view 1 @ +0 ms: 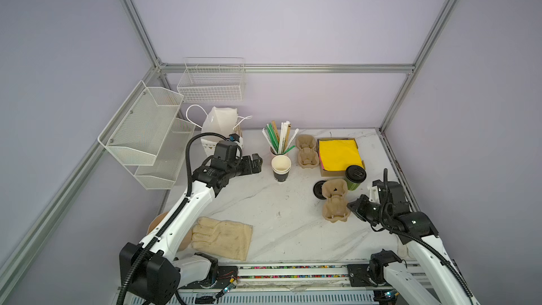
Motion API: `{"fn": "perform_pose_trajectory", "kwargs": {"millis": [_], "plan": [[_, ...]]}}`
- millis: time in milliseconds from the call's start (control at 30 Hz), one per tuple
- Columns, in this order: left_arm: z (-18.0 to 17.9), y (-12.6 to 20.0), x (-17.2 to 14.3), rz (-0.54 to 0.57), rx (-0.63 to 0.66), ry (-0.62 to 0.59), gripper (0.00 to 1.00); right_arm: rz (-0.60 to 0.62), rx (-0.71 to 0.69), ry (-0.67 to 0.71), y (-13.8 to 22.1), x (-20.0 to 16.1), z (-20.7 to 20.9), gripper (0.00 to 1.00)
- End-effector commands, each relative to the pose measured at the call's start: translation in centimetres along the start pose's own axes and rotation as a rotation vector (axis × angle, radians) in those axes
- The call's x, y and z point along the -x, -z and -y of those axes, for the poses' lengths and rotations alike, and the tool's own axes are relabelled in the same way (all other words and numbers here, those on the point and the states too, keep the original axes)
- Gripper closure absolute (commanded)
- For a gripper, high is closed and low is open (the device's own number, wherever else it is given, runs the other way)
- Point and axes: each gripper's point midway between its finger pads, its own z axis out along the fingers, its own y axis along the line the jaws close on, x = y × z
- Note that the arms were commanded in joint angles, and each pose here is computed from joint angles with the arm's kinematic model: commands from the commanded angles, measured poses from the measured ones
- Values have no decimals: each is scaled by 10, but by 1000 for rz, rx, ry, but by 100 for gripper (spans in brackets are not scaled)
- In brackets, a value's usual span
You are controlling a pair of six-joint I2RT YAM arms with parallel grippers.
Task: Pack a coffee takeout order
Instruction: Place the cup tray at the middle-right of the table.
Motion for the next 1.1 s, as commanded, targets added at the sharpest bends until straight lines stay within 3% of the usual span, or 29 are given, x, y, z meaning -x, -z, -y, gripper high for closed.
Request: {"fn": "perform_pose_trajectory", "kwargs": {"millis": [0,333,933,1067], "plan": [[-3,0,-5,10,-8,5,0,-62,-66,-64,2,-22,22,100],[-5,-3,-5,2,-7,8,0,-145,-57,-111,-16,-43,36,100],[-10,-13,-10,-26,7,12,0,-81,-116,-54,-59,-13,48,100],[-10,-14,-11,-32,7,15,0,-62,-106,-50,-46,-7,37,100]]}}
